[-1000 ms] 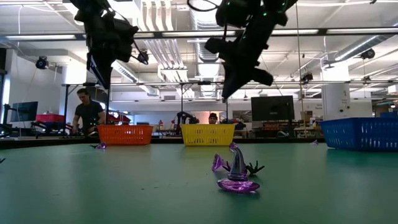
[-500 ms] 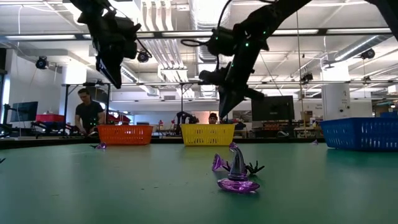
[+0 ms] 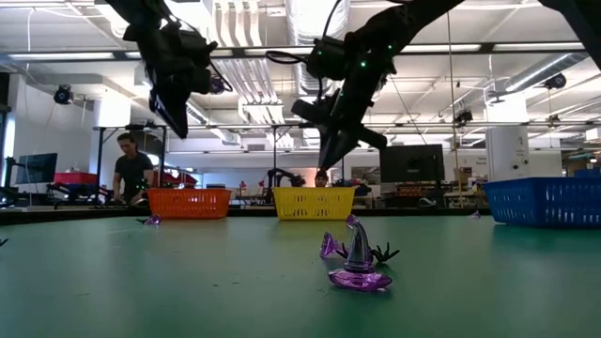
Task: Sort Halloween decoration
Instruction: Put the black spider toy into the yellow basket, then put the violet hat toy into the orange basket
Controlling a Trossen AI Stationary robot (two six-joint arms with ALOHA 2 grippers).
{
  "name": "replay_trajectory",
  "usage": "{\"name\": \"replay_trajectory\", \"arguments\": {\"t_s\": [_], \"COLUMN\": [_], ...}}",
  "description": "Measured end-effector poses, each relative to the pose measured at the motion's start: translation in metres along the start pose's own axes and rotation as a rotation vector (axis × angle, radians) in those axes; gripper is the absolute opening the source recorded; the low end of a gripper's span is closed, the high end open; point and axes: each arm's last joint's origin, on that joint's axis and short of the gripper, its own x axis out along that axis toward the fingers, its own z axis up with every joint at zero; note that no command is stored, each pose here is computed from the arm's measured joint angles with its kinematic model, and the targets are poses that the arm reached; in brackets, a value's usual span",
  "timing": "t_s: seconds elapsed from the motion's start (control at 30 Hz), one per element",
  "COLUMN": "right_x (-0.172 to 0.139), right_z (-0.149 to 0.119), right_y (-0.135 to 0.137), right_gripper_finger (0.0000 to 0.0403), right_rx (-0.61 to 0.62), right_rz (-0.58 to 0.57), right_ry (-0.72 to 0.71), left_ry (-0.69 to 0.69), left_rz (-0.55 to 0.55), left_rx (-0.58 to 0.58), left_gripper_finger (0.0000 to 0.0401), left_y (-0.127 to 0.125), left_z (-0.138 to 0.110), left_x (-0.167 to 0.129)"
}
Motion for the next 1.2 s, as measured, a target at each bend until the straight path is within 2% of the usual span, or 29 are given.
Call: {"name": "replay_trajectory", "arguments": {"t_s": [0.37, 0.77, 0.97, 1.2], "right_x": [-0.005, -0.012, -0.015, -0.024], "right_z": [0.002, 0.003, 0.004, 0.005], "right_y": [0.001, 0.001, 0.001, 0.000], "right_gripper_finger": [0.0114, 0.0139, 0.0139, 0.0139], "right_rx": [-0.030, -0.042, -0.100, -0.183], "right_rz": [0.009, 0.017, 0.020, 0.024], "right_ry": [-0.014, -0.025, -0.031, -0.043], "left_ry": [-0.001, 0.010, 0.176, 0.308], "left_rz": [0.001, -0.005, -0.090, -0.182], "left_rx": [0.043, 0.029, -0.013, 0.067], "left_gripper_finger": [0.0094, 0.0094, 0.0116, 0.0133], "left_y": [0.004, 0.005, -0.006, -0.041], "left_z": [0.005, 0.009, -0.009, -0.024], "left_x": [0.008, 0.009, 0.013, 0.040]}}
